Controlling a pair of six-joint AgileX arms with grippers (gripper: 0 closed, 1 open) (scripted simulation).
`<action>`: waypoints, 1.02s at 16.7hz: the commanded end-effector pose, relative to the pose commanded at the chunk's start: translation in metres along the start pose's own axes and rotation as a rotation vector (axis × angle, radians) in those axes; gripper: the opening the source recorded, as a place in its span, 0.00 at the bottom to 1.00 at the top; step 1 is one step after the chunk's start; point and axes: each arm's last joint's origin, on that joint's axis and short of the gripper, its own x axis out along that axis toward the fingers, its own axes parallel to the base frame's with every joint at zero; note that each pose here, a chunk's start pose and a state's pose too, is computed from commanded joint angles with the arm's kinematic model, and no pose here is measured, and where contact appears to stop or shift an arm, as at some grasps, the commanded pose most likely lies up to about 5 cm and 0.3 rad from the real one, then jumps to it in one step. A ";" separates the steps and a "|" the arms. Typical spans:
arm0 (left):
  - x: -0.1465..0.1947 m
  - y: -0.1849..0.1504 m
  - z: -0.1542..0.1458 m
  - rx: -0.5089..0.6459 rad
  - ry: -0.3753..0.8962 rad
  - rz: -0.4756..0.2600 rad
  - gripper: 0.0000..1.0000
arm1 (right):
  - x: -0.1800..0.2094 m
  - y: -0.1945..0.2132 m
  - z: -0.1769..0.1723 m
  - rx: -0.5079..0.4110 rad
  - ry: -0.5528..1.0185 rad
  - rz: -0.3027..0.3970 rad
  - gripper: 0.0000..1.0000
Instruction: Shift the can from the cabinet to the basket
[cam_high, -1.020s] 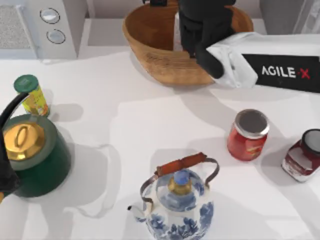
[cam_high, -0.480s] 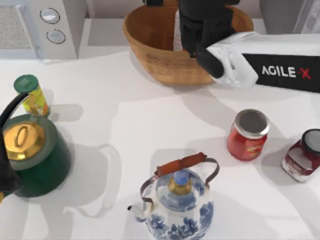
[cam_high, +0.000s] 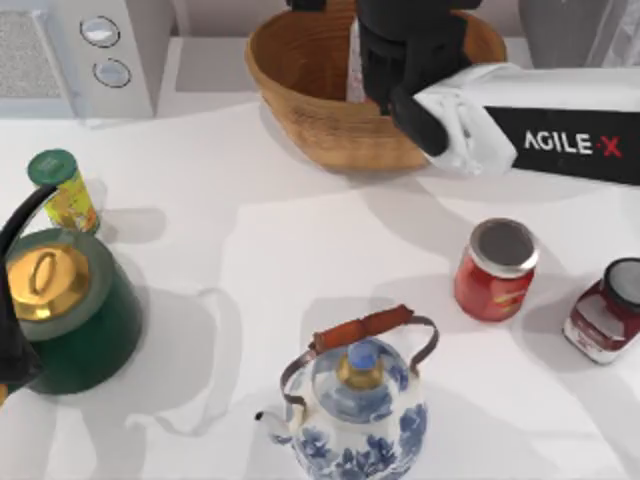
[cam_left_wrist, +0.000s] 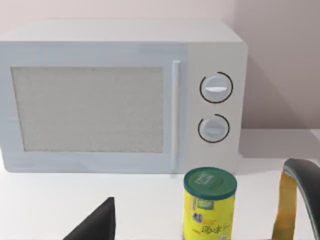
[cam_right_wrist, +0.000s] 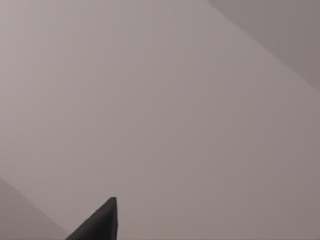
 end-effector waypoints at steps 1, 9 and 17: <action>0.000 0.000 0.000 0.000 0.000 0.000 1.00 | 0.000 0.000 0.000 0.000 0.000 0.000 1.00; 0.000 0.000 0.000 0.000 0.000 0.000 1.00 | 0.000 0.000 0.000 0.000 0.000 0.000 1.00; 0.000 0.000 0.000 0.000 0.000 0.000 1.00 | -0.005 -0.015 0.010 -0.007 0.009 -0.005 1.00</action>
